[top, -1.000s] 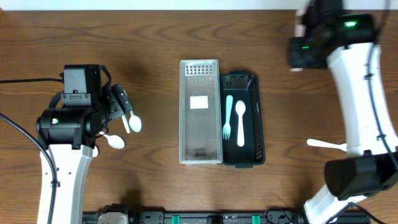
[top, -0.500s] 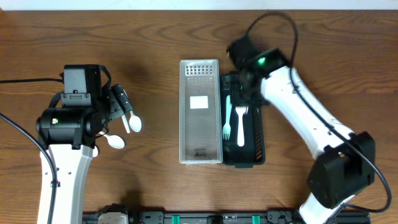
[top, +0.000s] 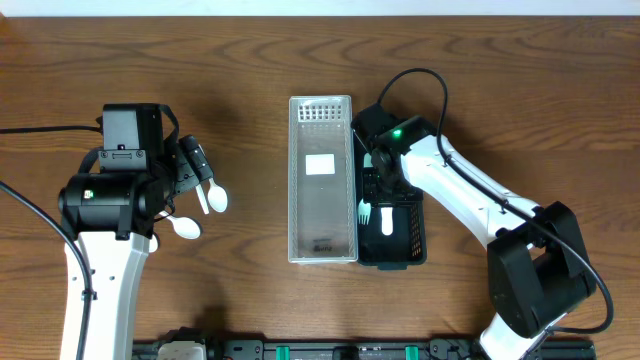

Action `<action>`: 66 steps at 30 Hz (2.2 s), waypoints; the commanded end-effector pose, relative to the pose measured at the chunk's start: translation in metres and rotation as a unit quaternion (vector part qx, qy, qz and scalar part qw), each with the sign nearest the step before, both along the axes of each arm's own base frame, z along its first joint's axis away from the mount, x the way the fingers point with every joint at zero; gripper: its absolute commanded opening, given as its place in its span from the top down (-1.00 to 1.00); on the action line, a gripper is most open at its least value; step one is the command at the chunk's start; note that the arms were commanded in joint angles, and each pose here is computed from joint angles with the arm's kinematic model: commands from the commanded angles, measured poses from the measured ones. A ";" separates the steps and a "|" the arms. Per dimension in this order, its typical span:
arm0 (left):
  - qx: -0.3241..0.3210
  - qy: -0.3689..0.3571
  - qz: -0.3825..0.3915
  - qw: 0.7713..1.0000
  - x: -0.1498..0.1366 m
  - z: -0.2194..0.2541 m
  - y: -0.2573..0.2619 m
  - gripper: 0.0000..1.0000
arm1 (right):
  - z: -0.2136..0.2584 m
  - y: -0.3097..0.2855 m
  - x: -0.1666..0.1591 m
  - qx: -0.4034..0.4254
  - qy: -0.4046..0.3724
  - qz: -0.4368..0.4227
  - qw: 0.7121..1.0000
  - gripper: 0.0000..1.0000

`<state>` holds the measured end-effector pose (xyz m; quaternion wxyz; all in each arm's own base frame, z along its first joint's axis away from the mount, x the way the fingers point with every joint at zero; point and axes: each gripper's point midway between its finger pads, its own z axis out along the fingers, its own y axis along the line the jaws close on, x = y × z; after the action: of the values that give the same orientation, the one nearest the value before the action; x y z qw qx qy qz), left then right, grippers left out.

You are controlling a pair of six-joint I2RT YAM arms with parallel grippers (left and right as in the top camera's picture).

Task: Pack container
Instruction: 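Carry the white fork into the dark green basket, then release the white fork and withdraw the right gripper, then move the right gripper over the remaining white fork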

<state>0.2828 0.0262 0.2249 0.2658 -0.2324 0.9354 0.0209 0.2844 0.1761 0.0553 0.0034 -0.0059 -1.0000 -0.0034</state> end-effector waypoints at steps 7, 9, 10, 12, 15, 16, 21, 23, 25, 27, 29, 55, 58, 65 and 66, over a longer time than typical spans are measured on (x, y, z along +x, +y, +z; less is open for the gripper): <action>0.013 0.001 -0.001 1.000 0.000 0.002 0.004 -0.96 | 0.001 0.003 0.001 0.000 -0.005 0.009 1.000 -0.12; 0.013 0.001 -0.001 1.000 0.000 0.002 0.004 -0.96 | 0.005 0.004 0.005 0.003 -0.013 0.008 1.000 -0.08; 0.013 0.001 -0.001 1.000 0.000 0.002 0.004 -0.96 | 0.010 0.004 0.010 0.001 -0.023 0.007 1.000 -0.07; 0.013 0.001 -0.001 1.000 0.000 0.002 0.004 -0.96 | 0.025 0.003 0.025 -0.006 -0.056 0.005 0.998 -0.07; 0.013 0.001 -0.001 1.000 0.000 0.002 0.004 -0.96 | 0.068 -0.004 0.054 -0.022 -0.128 -0.008 0.992 -0.10; 0.013 0.001 -0.001 1.000 0.000 0.002 0.004 -0.96 | 0.089 -0.012 0.066 -0.029 -0.157 -0.019 0.987 -0.11; 0.013 0.001 -0.001 1.000 0.000 0.002 0.004 -0.96 | 0.164 -0.074 0.092 -0.018 -0.233 -0.149 0.961 -0.10; 0.013 0.001 -0.001 1.000 0.001 0.002 0.004 -0.96 | 0.179 -0.118 0.088 -0.012 -0.239 -0.253 0.937 -0.10; 0.013 0.001 -0.001 1.000 0.001 0.002 0.004 -0.96 | 0.186 -0.161 0.075 -0.006 -0.227 -0.369 0.901 0.01; 0.013 0.001 -0.001 1.000 0.001 0.002 0.004 -0.96 | 0.188 -0.196 0.059 0.000 -0.206 -0.477 0.855 -0.04; 0.013 0.001 -0.001 1.000 0.001 0.002 0.004 -0.96 | 0.184 -0.222 0.041 0.009 -0.173 -0.571 0.802 -0.33; 0.013 0.001 -0.001 1.000 0.001 0.002 0.004 -0.96 | 0.001 -0.333 -0.050 -0.046 -0.056 -0.727 0.682 -0.97; 0.013 0.001 0.000 1.000 0.001 0.002 0.004 -0.96 | -0.011 -0.338 -0.052 -0.044 -0.059 -0.718 0.693 -0.92; 0.013 0.001 -0.001 1.000 0.001 0.002 0.004 -0.96 | -0.036 -0.344 -0.055 -0.050 -0.031 -0.721 0.690 -0.88; 0.013 0.001 -0.001 1.000 0.001 0.002 0.004 -0.96 | -0.040 -0.344 -0.055 -0.051 -0.027 -0.721 0.691 -0.88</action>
<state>0.2828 0.0262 0.2249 0.2658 -0.2324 0.9354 0.0209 0.2355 -0.1673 0.0290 -0.0484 -0.7297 -0.6809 0.0394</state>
